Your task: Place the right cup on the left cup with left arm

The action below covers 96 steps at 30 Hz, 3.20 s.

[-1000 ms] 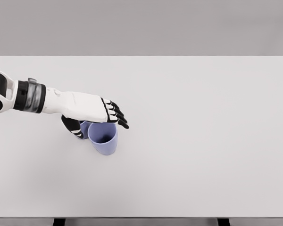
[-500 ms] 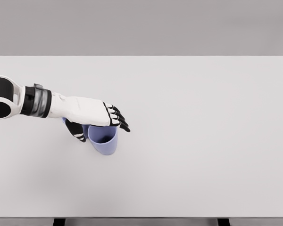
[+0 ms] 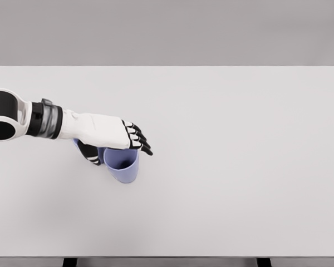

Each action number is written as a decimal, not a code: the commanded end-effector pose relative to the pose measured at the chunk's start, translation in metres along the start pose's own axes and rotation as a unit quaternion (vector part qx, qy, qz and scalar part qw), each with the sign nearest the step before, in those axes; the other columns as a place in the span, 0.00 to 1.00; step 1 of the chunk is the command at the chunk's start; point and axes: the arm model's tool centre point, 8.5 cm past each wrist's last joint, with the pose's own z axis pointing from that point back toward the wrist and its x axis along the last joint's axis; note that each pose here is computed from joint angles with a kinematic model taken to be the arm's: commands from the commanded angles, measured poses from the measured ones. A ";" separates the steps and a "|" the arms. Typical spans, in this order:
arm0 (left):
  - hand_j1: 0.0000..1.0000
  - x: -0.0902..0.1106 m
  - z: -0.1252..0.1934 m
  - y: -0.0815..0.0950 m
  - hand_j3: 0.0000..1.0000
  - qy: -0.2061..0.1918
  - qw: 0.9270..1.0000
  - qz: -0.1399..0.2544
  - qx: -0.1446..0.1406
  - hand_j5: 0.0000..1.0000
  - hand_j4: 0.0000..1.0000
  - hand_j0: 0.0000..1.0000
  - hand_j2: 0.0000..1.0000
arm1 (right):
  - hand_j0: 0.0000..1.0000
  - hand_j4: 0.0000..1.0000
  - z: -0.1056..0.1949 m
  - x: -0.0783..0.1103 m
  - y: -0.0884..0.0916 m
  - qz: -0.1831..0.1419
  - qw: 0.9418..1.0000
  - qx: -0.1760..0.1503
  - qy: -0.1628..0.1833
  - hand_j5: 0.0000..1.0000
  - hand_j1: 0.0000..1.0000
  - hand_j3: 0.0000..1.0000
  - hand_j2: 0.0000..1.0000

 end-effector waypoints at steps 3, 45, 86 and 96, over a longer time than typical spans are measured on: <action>1.00 0.000 -0.001 0.001 1.00 0.002 1.000 -0.004 0.000 1.00 1.00 1.00 1.00 | 1.00 1.00 0.000 0.000 0.000 0.000 1.000 0.000 0.000 1.00 1.00 1.00 1.00; 0.75 0.002 -0.006 -0.004 0.75 0.001 1.000 -0.020 -0.008 0.75 0.75 0.75 0.75 | 1.00 1.00 0.000 0.000 0.000 -0.001 1.000 0.000 0.000 1.00 1.00 1.00 1.00; 0.67 0.009 0.037 0.030 0.67 -0.057 0.997 -0.044 0.038 0.67 0.67 0.67 0.67 | 1.00 1.00 0.000 0.000 0.000 0.000 1.000 0.000 0.000 1.00 1.00 1.00 1.00; 0.67 0.008 0.054 0.050 0.67 -0.051 0.996 -0.053 0.056 0.67 0.67 0.67 0.67 | 1.00 1.00 0.000 0.000 0.000 0.000 1.000 0.000 0.000 1.00 1.00 1.00 1.00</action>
